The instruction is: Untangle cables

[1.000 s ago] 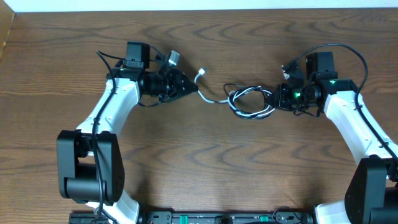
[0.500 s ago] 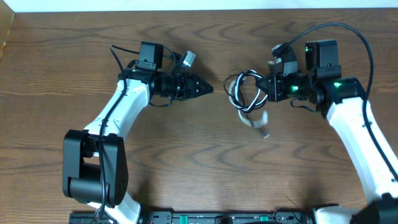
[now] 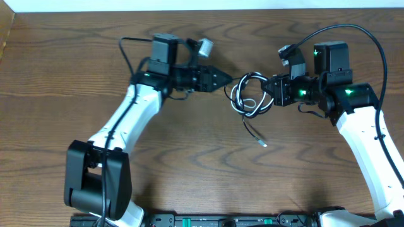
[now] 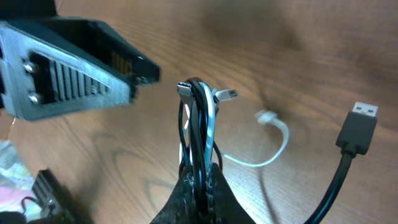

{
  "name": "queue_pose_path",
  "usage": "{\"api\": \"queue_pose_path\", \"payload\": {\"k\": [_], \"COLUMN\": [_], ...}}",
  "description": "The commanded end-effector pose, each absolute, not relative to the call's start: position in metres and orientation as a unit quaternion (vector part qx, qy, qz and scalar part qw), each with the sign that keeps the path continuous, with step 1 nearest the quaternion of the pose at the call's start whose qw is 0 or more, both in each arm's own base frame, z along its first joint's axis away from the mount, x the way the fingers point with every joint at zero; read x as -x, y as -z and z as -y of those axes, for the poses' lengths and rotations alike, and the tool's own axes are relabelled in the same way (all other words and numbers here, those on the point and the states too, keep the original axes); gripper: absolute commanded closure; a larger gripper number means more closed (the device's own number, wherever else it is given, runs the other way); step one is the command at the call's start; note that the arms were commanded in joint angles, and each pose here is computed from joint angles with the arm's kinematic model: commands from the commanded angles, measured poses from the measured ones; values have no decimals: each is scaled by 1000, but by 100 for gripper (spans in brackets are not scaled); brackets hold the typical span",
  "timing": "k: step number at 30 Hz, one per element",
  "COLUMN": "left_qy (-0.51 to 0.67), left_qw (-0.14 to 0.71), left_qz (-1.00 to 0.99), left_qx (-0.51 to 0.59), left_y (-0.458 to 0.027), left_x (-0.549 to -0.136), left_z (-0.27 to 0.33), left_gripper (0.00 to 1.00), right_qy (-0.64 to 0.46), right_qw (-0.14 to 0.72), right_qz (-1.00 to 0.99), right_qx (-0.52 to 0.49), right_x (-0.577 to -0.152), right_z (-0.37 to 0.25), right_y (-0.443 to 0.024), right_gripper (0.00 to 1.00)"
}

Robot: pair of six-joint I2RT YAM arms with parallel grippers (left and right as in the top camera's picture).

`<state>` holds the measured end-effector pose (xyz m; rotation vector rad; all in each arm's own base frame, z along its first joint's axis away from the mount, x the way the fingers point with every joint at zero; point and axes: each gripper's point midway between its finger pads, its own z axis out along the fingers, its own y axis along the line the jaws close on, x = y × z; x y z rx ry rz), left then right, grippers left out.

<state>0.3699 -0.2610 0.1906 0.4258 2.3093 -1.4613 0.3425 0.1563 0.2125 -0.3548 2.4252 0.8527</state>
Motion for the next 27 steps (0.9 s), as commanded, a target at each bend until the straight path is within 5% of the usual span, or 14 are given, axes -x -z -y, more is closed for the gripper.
{"api": "queue_pose_path", "payload": {"k": [1,9,27], "left_qy": [479,455,421], "left_qw": [201,254,198], "left_qz": [-848,-844,-875], "left_qx": [-109,-129,-137], "left_y": [-185,-193,-164], "left_x": [-379,-381,-355], "left_z": [265,303,302], "left_gripper": [52,51,51], "right_qy": [-341,-361,-367], "right_qw": [272,256,250], "right_qz": [-889,-885,-886], "right_qx": [137,146,131], "right_x": [-337,-329,-329], "right_z": [-164,-173,-174], "right_y": [-228,-229,-230], "right_gripper": [99,99,99]}}
